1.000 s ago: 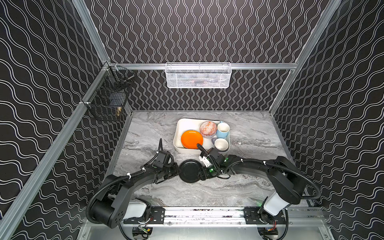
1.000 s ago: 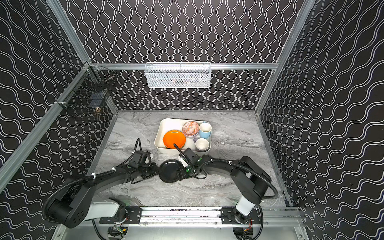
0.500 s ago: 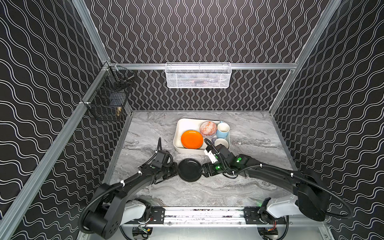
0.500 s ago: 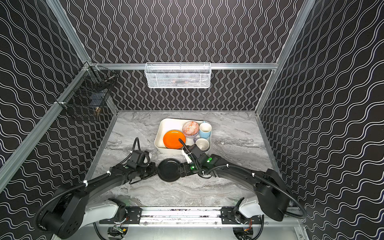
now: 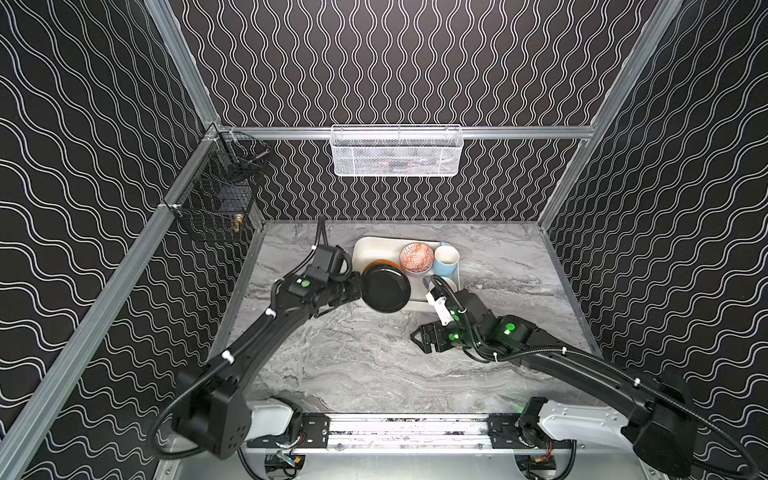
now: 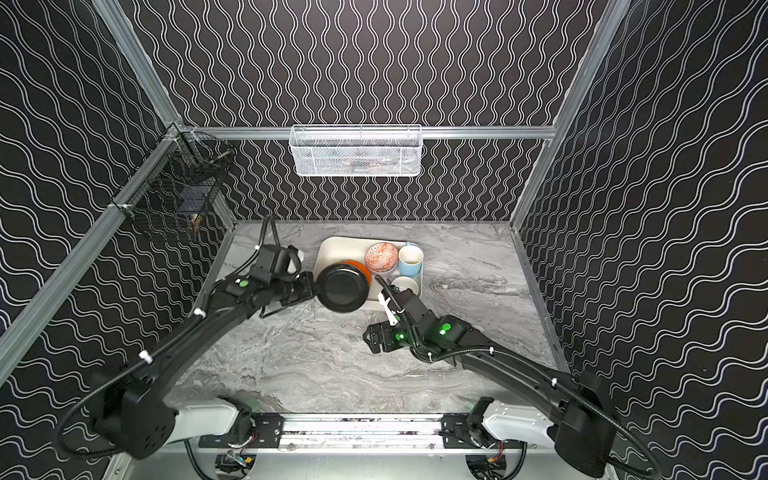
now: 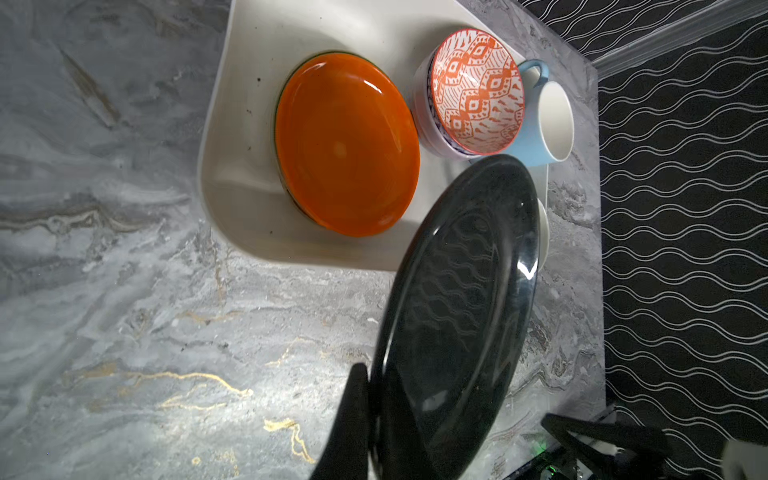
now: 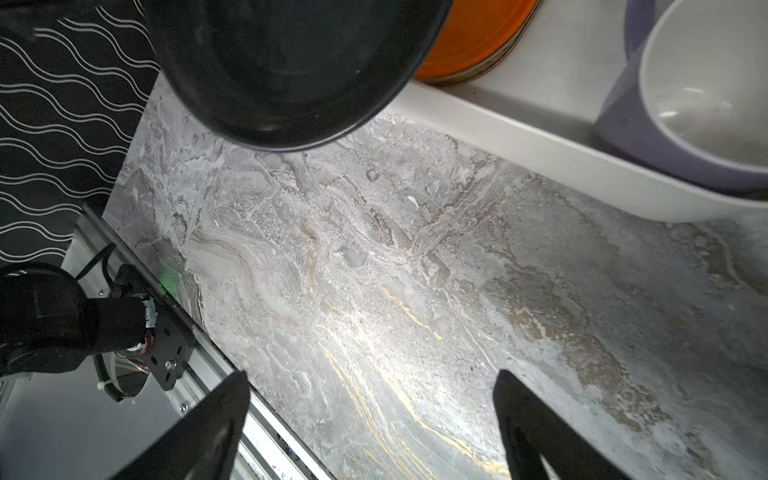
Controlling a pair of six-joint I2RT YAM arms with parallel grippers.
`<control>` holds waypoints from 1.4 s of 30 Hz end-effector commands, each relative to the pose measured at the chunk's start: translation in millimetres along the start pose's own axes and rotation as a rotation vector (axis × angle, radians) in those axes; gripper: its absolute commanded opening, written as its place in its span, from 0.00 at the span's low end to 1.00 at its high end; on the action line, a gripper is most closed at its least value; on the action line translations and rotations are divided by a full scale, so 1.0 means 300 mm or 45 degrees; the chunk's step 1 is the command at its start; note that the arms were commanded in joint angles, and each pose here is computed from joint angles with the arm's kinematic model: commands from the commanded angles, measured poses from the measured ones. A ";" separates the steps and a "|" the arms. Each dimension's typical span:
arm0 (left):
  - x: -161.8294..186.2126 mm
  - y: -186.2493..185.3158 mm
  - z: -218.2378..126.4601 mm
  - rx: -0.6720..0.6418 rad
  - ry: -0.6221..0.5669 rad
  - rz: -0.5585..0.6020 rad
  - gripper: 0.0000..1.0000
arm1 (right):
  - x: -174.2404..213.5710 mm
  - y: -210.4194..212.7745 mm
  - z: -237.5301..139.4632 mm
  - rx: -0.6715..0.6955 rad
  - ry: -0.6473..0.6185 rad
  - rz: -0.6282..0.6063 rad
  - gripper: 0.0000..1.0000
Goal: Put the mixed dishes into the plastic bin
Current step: 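Lift the black plate with the left gripper and carry it into the bin, then lower the black plate onto the orange plate and open the left gripper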
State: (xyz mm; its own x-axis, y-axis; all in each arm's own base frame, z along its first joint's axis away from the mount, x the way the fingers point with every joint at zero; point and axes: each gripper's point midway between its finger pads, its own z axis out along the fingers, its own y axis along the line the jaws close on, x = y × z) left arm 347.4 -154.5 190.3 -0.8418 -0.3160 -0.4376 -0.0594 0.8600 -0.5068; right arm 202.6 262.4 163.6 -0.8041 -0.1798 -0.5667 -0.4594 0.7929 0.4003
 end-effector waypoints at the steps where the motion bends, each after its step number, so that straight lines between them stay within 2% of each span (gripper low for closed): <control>1: -0.063 0.005 0.029 -0.064 -0.011 0.041 0.00 | -0.011 -0.045 -0.041 0.083 -0.037 0.008 0.96; 6: -0.151 0.037 0.099 -0.152 -0.035 0.037 0.00 | -0.041 -0.073 -0.102 0.112 -0.101 0.026 0.99; 15: -0.198 0.101 0.240 -0.189 0.018 -0.027 0.00 | -0.075 -0.169 -0.138 0.114 -0.138 0.117 1.00; 24: -0.182 0.183 0.352 -0.221 0.090 -0.083 0.00 | -0.087 -0.201 -0.101 0.128 -0.103 0.134 0.99; 31: -0.179 0.181 0.414 -0.196 0.141 -0.094 0.01 | -0.101 -0.220 -0.074 0.131 -0.087 0.141 0.99; 37: -0.186 0.181 0.451 -0.202 0.179 -0.088 0.11 | -0.107 -0.242 -0.056 0.147 -0.061 0.144 1.00; 39: -0.190 0.182 0.457 -0.206 0.186 -0.092 0.20 | -0.107 -0.249 -0.053 0.149 -0.055 0.147 1.00; 41: -0.192 0.178 0.457 -0.206 0.194 -0.092 0.36 | -0.104 -0.256 -0.050 0.149 -0.052 0.153 1.00; 42: -0.191 0.178 0.456 -0.209 0.199 -0.094 0.40 | -0.102 -0.257 -0.050 0.146 -0.054 0.153 1.00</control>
State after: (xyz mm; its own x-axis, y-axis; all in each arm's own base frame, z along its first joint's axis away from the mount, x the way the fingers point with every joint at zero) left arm 467.1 -143.2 84.4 -0.8965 -0.3387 -0.2857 -0.2098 0.8924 -0.3996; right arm 253.2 194.7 156.0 -0.8465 -0.0563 -0.5295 -0.2919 0.8808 0.3729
